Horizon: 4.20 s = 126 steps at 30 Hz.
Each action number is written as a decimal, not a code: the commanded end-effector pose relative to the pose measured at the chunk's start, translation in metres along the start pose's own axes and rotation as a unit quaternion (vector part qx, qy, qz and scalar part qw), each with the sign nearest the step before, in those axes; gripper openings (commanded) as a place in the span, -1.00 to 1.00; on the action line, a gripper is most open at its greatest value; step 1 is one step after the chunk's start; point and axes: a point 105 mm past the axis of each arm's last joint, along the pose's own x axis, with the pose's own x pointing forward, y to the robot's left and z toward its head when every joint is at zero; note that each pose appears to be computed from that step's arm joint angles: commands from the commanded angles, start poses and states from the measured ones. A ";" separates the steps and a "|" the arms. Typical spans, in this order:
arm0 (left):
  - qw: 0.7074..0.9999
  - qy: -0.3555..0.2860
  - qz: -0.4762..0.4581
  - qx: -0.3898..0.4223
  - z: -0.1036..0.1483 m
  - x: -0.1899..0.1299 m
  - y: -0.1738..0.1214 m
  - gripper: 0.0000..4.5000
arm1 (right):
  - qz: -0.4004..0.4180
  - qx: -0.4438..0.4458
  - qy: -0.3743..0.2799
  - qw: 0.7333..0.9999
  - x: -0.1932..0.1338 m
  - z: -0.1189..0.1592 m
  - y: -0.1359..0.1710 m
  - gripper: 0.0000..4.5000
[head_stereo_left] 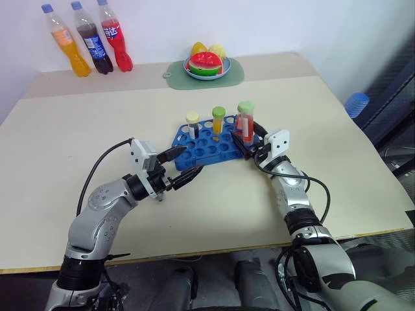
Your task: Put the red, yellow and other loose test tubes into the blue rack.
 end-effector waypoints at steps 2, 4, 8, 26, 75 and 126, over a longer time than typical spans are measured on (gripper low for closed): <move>1.000 -0.016 -0.003 0.006 0.004 -0.002 -0.001 0.75 | 0.013 -0.050 -0.001 0.999 -0.015 0.026 -0.012 0.98; 1.000 -0.016 -0.003 0.004 0.003 -0.001 -0.001 0.75 | 0.019 -0.060 -0.001 0.998 -0.024 0.037 -0.014 0.98; 1.000 -0.020 -0.009 -0.005 -0.003 0.002 -0.003 0.75 | 0.043 -0.049 0.071 0.995 -0.042 0.044 -0.014 0.98; 1.000 -0.024 -0.004 -0.006 -0.004 0.001 -0.007 0.75 | 0.079 0.038 0.204 0.975 0.006 0.057 -0.031 0.98; 1.000 -0.023 -0.002 -0.011 -0.003 0.001 -0.006 0.75 | 0.043 -0.023 0.131 0.990 -0.015 0.046 -0.019 0.99; 0.963 0.079 -0.253 0.045 -0.005 -0.027 -0.044 0.75 | 0.150 -0.060 0.531 0.832 -0.097 0.015 -0.041 -0.65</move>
